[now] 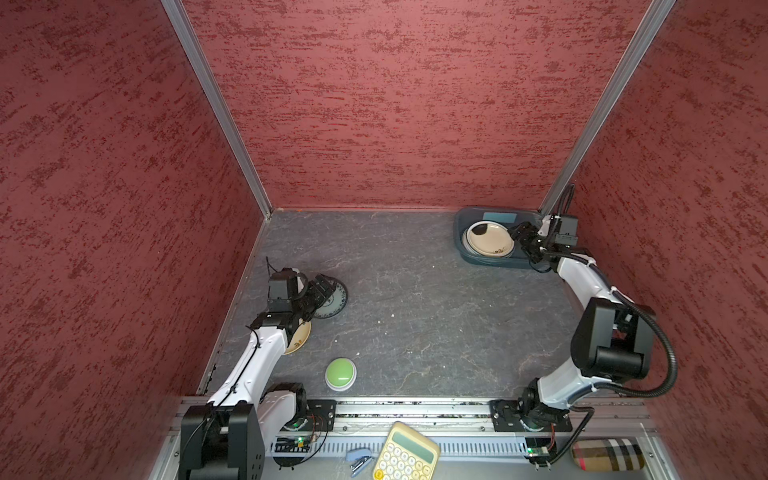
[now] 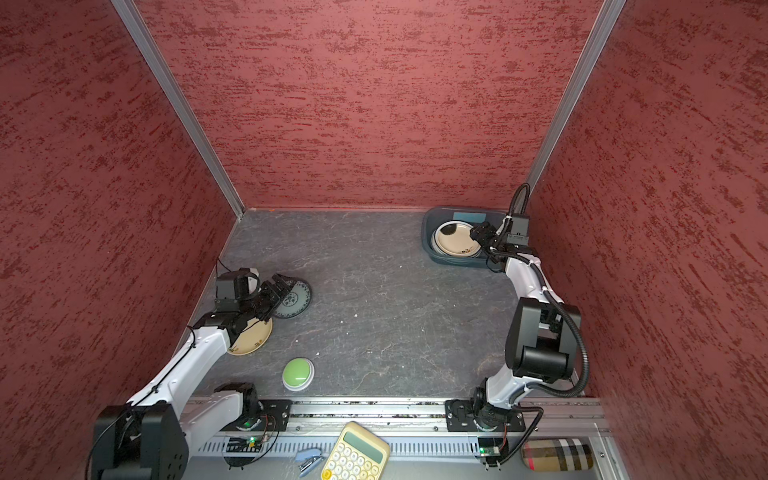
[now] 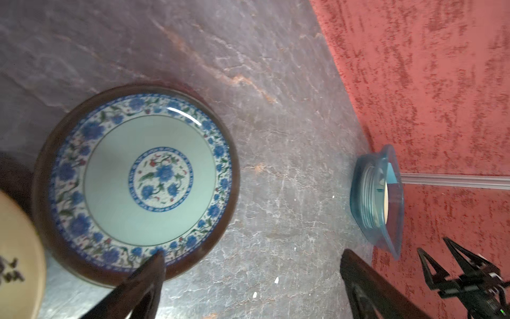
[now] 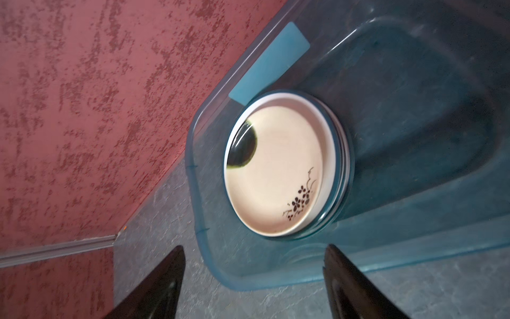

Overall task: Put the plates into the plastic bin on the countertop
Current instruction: 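Release the cream plate into the bin while the left gripper reaches the blue-and-white plate, then close the left gripper on the blue-and-white plate's rim and drag it toward the table centre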

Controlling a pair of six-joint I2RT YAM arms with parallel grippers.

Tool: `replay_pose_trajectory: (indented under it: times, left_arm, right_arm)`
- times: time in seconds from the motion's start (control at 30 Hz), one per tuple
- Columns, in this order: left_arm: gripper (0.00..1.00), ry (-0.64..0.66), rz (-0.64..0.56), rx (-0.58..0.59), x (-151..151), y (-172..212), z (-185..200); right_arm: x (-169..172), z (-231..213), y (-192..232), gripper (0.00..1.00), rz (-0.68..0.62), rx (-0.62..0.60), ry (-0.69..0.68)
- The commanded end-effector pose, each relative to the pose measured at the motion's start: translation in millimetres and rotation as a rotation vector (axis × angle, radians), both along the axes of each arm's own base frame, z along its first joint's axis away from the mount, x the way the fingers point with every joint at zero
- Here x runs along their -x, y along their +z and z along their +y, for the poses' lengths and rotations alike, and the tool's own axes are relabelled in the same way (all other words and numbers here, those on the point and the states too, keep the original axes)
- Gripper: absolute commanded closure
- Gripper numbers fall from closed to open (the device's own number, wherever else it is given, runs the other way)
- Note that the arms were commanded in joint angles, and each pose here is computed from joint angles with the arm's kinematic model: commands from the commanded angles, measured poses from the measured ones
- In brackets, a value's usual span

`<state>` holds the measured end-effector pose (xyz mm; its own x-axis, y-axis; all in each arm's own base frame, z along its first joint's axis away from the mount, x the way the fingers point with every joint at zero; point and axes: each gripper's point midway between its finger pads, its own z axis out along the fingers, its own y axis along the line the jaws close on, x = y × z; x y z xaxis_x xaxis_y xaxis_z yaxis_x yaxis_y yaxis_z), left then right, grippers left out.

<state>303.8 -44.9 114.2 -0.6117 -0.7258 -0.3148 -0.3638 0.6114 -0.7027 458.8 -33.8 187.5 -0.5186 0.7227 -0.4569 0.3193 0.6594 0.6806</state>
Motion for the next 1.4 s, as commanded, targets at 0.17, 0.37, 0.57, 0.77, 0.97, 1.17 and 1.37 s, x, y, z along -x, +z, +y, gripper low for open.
replay_pose_trajectory:
  times: [0.17, 0.37, 0.57, 0.77, 0.97, 1.17, 1.37]
  left_arm:
    - [0.01, 0.073, 0.064, -0.029, 4, -7, 17]
    - [0.01, 0.09, 0.102, -0.027, 10, -13, 17]
    - [0.01, 0.082, 0.143, -0.049, 20, -22, 7]
    - [0.07, 0.091, 0.164, -0.026, 25, -32, -3]
    - [0.12, 0.128, 0.18, -0.005, 28, -40, -4]
    - [0.12, 0.145, 0.216, -0.026, 34, -46, -2]
    - [0.16, 0.177, 0.242, -0.061, 33, -59, 8]
  right_arm:
    - [56, 63, 15, 0.17, -0.073, -0.09, 0.191]
    - [83, 79, 21, 0.17, -0.126, -0.135, 0.236]
    - [90, 97, 45, 0.16, -0.223, -0.168, 0.301]
    - [87, 106, 45, 0.15, -0.216, -0.195, 0.343]
    - [84, 111, 45, 0.15, -0.212, -0.22, 0.367]
    - [84, 109, 44, 0.15, -0.216, -0.204, 0.359]
    - [82, 106, 45, 0.15, -0.204, -0.176, 0.357]
